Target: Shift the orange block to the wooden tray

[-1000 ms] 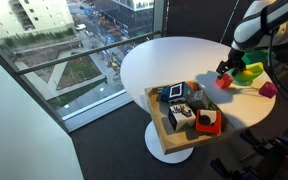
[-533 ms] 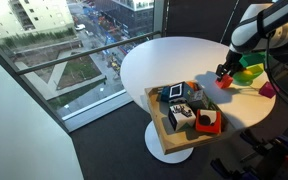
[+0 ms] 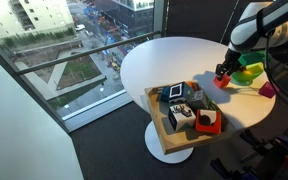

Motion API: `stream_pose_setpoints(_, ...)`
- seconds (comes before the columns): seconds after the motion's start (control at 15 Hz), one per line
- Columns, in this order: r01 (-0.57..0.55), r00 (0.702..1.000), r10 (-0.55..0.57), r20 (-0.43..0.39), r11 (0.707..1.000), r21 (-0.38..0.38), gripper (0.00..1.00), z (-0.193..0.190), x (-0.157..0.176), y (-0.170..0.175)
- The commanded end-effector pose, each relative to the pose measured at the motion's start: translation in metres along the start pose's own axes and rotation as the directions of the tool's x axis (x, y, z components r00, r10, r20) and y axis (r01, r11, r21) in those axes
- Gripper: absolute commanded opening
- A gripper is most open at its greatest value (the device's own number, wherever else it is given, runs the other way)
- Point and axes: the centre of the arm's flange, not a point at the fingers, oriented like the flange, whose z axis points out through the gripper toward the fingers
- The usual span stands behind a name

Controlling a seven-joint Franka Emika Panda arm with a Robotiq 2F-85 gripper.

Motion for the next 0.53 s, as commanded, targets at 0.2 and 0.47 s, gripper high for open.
stream_pose_setpoints(0.2,-0.015,0.999,0.015,-0.036,1.0,0.004,0.25,-0.029,0.004,-0.021)
stream_pose_setpoints(0.47,-0.008,0.999,0.008,-0.049,1.0,0.005,0.25,-0.043,0.004,-0.041)
